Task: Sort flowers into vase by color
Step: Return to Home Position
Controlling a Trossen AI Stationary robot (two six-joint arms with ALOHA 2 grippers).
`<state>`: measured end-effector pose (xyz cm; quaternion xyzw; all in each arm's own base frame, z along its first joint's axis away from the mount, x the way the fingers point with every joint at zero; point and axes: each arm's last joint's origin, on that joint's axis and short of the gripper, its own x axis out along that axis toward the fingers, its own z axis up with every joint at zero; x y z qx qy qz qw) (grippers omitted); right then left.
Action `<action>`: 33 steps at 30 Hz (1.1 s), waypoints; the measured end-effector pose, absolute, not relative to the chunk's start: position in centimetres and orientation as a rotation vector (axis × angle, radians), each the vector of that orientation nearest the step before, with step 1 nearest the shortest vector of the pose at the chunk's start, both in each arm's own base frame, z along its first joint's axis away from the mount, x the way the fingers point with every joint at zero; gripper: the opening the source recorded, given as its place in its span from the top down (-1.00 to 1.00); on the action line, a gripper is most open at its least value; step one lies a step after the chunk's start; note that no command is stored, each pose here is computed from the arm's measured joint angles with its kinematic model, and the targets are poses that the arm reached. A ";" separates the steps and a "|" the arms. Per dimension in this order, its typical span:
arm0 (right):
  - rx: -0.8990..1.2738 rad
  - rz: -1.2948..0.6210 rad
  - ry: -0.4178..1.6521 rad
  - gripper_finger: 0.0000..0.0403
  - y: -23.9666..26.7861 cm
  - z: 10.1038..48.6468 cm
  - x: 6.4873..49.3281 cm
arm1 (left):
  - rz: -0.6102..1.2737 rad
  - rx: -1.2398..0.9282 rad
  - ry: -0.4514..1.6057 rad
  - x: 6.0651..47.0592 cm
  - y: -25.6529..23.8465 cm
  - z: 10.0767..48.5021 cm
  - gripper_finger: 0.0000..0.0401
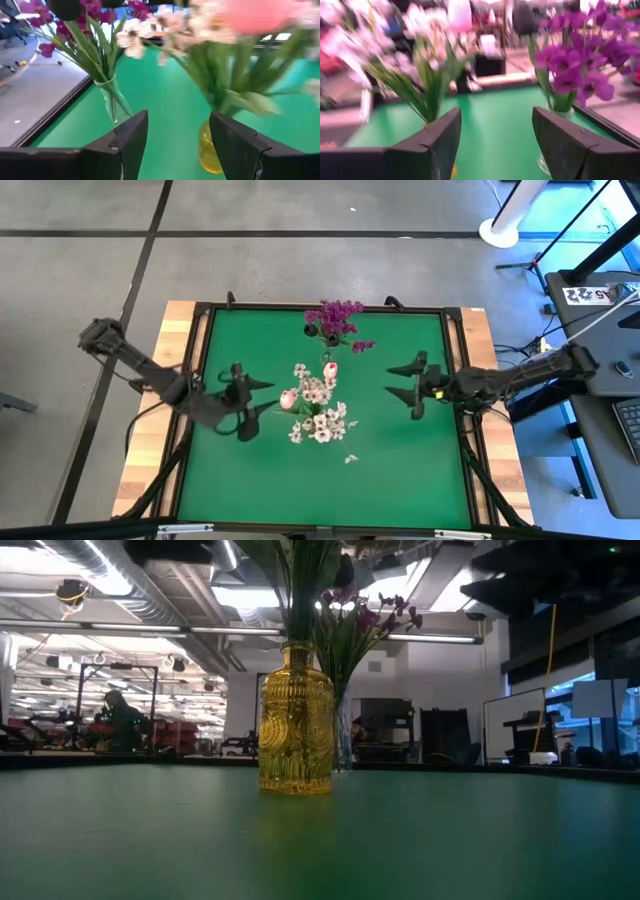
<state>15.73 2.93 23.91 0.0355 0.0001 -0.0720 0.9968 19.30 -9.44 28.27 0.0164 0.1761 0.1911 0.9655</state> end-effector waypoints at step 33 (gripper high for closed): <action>-0.002 -0.258 -0.310 -0.19 0.6 23.7 7.6 | 0.165 -0.094 -0.294 7.2 -0.6 25.2 0.46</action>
